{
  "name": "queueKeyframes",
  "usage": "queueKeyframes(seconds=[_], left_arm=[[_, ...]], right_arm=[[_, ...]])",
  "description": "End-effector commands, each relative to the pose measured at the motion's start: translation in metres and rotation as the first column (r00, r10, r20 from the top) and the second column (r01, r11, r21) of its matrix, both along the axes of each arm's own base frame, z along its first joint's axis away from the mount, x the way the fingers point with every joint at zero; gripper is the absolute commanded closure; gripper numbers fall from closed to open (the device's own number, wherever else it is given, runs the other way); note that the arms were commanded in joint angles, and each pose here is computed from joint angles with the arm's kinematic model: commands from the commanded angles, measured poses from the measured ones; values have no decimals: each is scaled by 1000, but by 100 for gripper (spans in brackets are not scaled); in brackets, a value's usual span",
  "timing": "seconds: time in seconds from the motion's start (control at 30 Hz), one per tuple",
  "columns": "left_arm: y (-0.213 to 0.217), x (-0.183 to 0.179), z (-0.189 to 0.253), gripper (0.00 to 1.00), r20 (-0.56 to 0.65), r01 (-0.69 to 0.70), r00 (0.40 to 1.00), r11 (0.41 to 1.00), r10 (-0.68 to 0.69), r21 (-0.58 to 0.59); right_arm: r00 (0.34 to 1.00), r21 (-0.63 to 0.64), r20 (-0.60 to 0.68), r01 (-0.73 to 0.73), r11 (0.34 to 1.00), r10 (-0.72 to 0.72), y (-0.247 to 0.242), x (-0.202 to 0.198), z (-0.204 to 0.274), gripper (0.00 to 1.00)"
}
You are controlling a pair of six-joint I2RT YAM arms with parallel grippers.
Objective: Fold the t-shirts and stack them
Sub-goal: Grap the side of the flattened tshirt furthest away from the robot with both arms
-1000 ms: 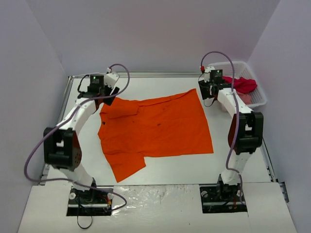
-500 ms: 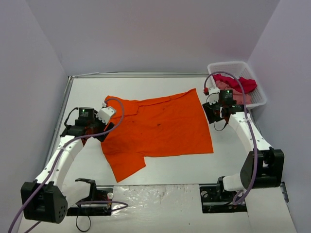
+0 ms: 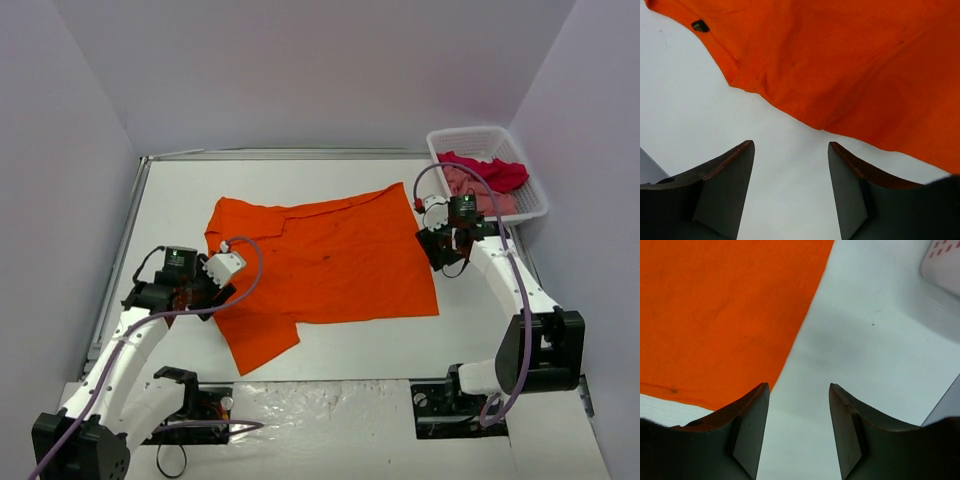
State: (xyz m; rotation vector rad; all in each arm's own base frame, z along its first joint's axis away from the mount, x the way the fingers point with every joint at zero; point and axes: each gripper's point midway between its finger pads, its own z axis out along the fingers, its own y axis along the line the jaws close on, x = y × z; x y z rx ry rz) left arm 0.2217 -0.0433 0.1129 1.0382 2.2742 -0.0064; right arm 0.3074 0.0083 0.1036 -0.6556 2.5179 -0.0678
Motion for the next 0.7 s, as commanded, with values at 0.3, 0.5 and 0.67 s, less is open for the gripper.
queueKeyframes(seconds=[0.3, 0.5, 0.67], left_arm=[[15, 112, 24, 41, 251, -241, 940, 970, 233, 5], [15, 183, 39, 46, 332, -273, 911, 961, 245, 39], [4, 227, 25, 58, 294, -242, 932, 968, 214, 63]], right_arm=[[999, 84, -31, 30, 996, -28, 19, 82, -4, 55], [999, 105, -24, 28, 994, -25, 27, 117, -7, 55], [999, 114, -34, 37, 993, -33, 29, 133, -19, 56]])
